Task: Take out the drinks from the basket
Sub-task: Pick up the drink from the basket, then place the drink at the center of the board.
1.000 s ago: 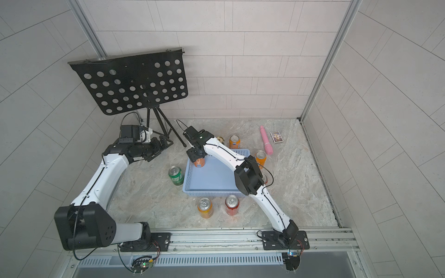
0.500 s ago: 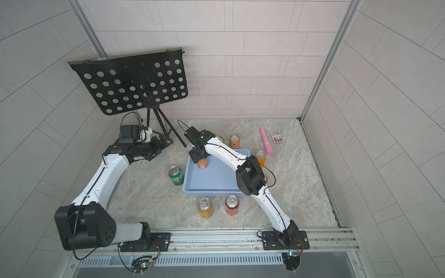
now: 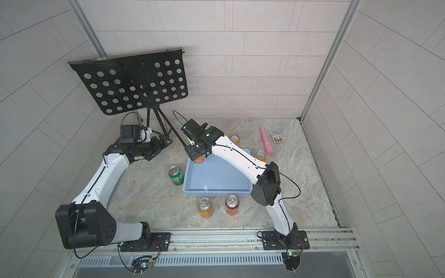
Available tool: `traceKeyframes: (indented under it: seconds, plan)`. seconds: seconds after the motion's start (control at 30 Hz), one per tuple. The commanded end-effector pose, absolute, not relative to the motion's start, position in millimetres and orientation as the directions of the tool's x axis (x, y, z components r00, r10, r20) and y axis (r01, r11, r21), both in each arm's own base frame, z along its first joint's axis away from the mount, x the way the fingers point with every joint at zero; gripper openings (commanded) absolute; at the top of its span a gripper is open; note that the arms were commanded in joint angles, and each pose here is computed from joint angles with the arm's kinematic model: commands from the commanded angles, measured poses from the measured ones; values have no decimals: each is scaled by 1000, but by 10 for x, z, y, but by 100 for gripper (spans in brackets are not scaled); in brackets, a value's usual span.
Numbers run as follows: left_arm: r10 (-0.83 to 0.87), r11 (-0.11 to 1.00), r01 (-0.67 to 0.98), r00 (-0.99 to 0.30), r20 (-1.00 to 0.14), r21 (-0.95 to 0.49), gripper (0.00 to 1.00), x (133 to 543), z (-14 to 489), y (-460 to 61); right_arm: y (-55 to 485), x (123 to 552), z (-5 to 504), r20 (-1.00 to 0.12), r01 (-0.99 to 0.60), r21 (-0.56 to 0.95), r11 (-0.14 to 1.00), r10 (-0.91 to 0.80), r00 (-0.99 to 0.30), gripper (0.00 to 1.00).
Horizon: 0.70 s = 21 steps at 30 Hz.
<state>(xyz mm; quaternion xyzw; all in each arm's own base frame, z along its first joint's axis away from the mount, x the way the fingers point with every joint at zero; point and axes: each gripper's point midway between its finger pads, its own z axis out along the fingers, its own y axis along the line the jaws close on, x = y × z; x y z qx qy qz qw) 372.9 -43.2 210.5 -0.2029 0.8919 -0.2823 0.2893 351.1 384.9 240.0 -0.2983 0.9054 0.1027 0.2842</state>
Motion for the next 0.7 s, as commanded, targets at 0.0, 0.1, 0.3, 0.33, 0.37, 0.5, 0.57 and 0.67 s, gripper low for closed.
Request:
traceKeyframes:
  seconds: [0.0, 0.1, 0.3, 0.33, 0.37, 0.5, 0.57, 0.67]
  plan:
    - [-549, 762, -213, -714, -435, -611, 100, 3757, 2226, -337, 3942, 3327, 2780, -649, -613, 31, 790, -450, -613, 29]
    - [-577, 761, -252, -685, -445, -598, 100, 3747, 2255, -218, 4031, 3171, 2844, -659, -632, 37, 774, -457, -598, 29]
    - [-617, 728, -258, -651, -443, -635, 100, 3718, 2408, -98, 4212, 2904, 2770, -649, -665, 30, 746, -491, -581, 28]
    - [-618, 729, -260, -646, -447, -633, 100, 3708, 2425, -82, 4252, 2861, 2747, -646, -671, 29, 741, -498, -579, 28]
    - [-619, 730, -260, -643, -451, -632, 100, 3694, 2439, -71, 4289, 2825, 2726, -643, -676, 30, 736, -503, -577, 28]
    - [-636, 722, -268, -621, -458, -638, 100, 3646, 2472, -1, 4446, 2678, 2623, -635, -694, 30, 719, -523, -569, 27]
    - [-639, 715, -261, -619, -456, -648, 100, 3627, 2514, 2, 4535, 2604, 2575, -636, -702, 30, 711, -529, -562, 27]
    - [-644, 719, -263, -601, -473, -644, 100, 3619, 2550, 28, 4650, 2518, 2505, -635, -712, 21, 701, -541, -551, 27]
